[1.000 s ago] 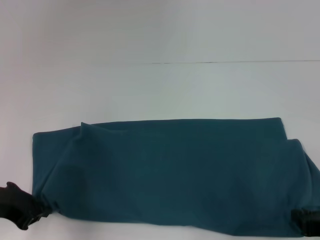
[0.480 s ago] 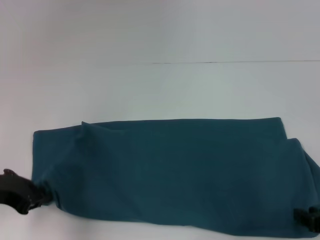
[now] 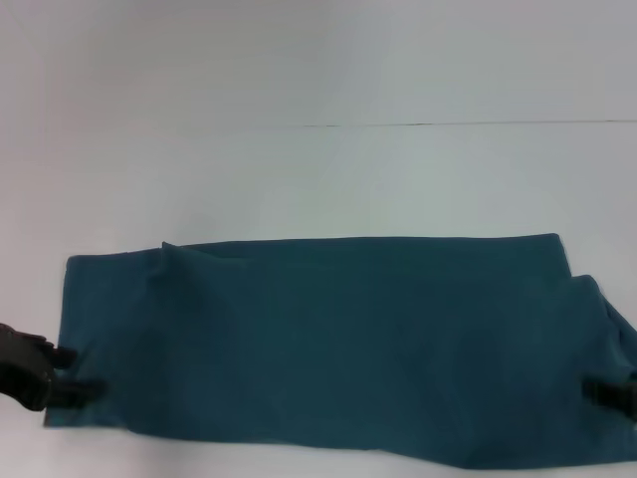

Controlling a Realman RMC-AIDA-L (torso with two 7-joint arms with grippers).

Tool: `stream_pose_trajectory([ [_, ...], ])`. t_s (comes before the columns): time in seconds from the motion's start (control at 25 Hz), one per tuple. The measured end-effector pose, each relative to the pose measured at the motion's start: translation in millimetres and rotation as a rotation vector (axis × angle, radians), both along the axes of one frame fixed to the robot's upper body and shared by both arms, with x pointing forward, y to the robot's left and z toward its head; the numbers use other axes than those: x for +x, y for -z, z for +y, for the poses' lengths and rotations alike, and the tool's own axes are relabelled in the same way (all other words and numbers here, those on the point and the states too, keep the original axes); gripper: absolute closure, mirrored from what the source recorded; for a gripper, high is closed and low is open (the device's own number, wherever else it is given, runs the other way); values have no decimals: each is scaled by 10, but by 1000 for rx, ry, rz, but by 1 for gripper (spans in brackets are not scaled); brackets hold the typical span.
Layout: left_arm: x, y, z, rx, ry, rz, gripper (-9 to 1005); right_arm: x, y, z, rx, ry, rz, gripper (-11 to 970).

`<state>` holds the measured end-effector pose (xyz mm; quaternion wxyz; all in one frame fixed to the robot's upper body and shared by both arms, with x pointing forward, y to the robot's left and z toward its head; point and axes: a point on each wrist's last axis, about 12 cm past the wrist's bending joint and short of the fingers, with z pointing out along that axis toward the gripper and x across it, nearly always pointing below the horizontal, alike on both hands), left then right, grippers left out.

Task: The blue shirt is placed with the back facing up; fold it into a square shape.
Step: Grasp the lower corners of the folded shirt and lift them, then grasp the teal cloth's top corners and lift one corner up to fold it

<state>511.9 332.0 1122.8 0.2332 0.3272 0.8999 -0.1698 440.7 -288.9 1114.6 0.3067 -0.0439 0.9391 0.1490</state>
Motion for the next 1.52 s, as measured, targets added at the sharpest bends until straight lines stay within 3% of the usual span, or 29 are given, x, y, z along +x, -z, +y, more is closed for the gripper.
stream_pose_trajectory([
  [0.2, -41, -134, 18, 22, 16, -22, 460, 82, -147, -69, 20, 3, -40, 431],
  [0.4, -60, -281, 28, 45, 16, -62, 232, 183, -267, -131, 28, 1, -77, 431],
  [0.6, 92, -341, -50, 24, -7, -137, 118, 332, -431, -161, 49, -4, -154, 432],
  [0.76, 338, -308, -165, -20, -47, -164, 123, 557, -586, -15, 46, -84, -237, 432],
  [0.92, 584, -346, -307, -41, -58, -144, 127, 713, -607, 66, 14, -141, -284, 433],
  [1.08, 781, -503, -403, -65, -94, -107, 130, 882, -570, 70, -87, -198, -392, 433],
  [1.28, 998, -685, -384, -89, -210, -84, 134, 1094, -474, -23, -135, -153, -485, 434],
  [1.52, 1264, -622, -400, -64, -227, -8, 137, 1361, -330, 15, -132, -190, -475, 434],
])
